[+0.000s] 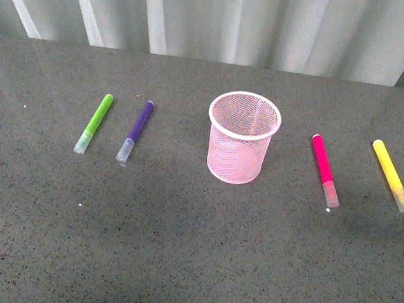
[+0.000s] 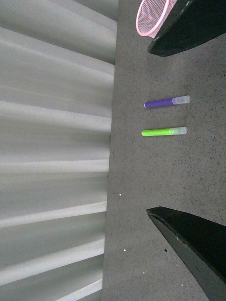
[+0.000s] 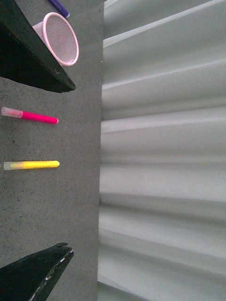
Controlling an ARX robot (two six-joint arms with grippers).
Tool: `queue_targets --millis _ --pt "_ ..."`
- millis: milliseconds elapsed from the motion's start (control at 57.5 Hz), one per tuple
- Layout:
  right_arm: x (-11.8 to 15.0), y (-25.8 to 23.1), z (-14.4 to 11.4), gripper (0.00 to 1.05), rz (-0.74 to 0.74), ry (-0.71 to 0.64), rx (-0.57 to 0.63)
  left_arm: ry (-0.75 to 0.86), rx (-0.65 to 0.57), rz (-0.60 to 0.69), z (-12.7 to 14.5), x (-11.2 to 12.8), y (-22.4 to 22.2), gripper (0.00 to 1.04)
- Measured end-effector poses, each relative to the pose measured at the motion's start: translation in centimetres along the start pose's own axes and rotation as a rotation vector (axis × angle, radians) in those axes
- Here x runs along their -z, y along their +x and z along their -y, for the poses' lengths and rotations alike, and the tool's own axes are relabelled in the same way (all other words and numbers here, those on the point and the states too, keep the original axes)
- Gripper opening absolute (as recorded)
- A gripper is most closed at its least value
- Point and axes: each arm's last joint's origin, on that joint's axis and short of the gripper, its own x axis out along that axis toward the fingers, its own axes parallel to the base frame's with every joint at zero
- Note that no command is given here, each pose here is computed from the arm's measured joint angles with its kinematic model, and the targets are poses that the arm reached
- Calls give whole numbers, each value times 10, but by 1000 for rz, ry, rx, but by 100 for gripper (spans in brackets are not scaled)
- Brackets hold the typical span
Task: Insert purple and pink pens into pink cup
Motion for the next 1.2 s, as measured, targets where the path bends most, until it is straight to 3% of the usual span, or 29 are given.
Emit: queue_targets --millis 1200 --pt "0 0 0 98 0 0 0 0 0 0 0 0 0 98"
